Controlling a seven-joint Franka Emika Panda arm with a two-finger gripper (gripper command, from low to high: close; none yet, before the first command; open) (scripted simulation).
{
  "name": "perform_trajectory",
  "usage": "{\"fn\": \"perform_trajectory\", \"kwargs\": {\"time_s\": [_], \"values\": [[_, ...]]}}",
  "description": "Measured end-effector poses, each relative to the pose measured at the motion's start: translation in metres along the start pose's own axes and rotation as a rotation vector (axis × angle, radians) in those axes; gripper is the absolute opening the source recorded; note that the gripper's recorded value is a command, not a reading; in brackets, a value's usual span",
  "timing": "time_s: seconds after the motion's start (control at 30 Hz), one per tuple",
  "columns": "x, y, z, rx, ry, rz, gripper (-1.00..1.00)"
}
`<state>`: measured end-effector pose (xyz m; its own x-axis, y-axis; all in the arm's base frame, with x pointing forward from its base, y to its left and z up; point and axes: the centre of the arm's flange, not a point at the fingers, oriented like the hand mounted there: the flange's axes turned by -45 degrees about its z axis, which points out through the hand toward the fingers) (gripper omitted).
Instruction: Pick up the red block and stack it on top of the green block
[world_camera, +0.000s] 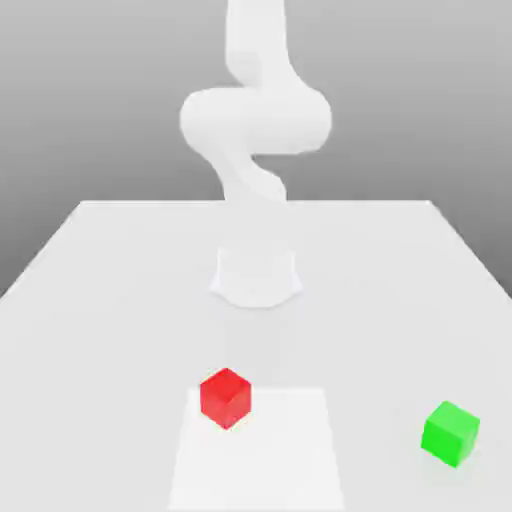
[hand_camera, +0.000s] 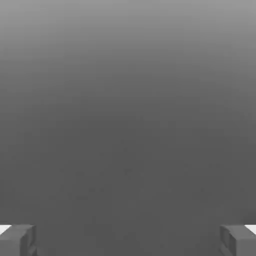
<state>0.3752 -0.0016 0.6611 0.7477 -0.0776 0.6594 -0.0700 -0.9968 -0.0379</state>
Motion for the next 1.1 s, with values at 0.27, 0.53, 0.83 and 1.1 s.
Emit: {"fn": "perform_trajectory", "kwargs": {"time_s": [0.27,0.53,0.83,1.1], "values": [[-0.091,0.023,0.184,-0.097,-0.288,0.252,0.0],[-0.26,0.053,0.304,-0.232,-0.594,0.545,0.0],[-0.356,0.061,0.369,-0.276,-0.68,0.63,-1.0],[-0.352,0.06,0.366,-0.277,-0.678,0.631,-1.0]]}}
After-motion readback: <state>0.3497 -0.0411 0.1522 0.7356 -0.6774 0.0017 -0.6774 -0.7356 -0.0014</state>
